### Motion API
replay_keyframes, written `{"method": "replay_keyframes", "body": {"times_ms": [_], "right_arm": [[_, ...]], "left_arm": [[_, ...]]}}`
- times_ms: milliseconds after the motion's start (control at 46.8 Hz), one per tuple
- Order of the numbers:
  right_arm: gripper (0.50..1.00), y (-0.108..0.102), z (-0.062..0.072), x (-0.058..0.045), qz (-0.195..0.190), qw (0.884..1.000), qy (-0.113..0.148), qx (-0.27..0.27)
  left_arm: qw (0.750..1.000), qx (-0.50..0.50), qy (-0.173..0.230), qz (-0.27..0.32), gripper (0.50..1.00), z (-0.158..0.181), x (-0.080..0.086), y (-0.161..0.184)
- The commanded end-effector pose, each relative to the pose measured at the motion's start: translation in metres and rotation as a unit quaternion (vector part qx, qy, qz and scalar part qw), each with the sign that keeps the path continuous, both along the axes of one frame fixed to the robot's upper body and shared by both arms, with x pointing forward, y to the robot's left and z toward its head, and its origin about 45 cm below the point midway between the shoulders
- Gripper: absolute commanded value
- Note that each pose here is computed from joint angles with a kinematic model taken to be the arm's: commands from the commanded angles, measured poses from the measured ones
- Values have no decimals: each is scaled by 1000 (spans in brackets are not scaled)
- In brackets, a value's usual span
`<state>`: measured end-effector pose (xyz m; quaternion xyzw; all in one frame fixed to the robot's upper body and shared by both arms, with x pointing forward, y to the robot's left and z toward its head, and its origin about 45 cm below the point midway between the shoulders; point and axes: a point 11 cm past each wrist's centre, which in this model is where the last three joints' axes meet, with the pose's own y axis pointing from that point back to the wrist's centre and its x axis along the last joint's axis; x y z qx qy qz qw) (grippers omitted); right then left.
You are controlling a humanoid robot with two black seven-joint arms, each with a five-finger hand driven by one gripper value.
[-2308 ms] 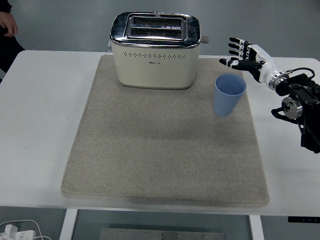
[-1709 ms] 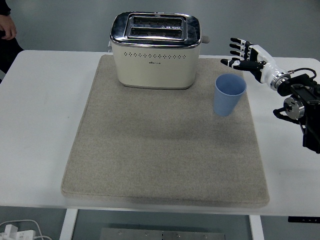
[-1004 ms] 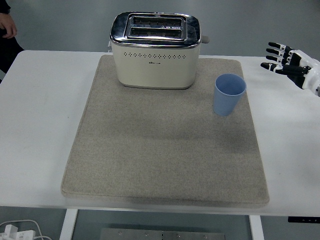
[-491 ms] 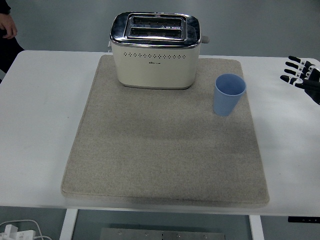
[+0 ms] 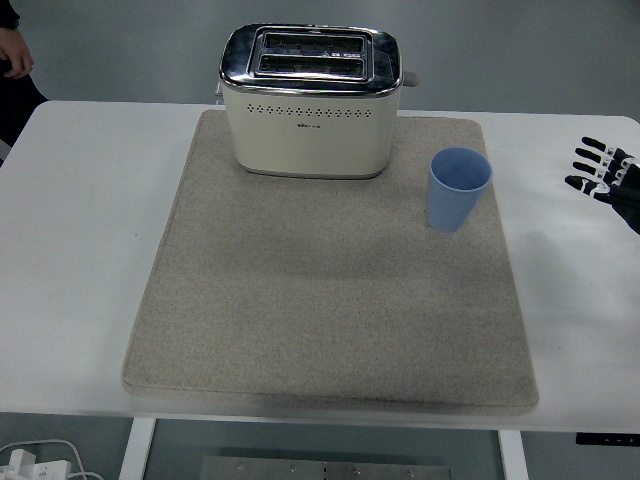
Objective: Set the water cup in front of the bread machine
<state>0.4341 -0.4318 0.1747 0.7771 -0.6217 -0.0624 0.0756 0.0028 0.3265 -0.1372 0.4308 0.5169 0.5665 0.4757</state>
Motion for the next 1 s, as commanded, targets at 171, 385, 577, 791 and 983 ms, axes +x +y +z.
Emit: {"method": "replay_keyframes", "body": {"times_ms": [171,385,577,791,983], "right_arm": [[928,4,-10,-5,2,1000,7,5],[928,15,-8,-1,18,1000,6,15],[928,18,-8,0,20,1000,6,16],[928,17,-6,1,23,1000,5,15],[928,19,-2,-2,38,999,6,28]], "left_arm": [[1000,0,0,0,1000,0,0,0],[1000,0,0,-1,1000,0,0,0],[1000,0,0,-1,1000,0,0,0],[1000,0,0,0,1000,0,0,0],[1000,0,0,-1,1000,0,0,0]]}}
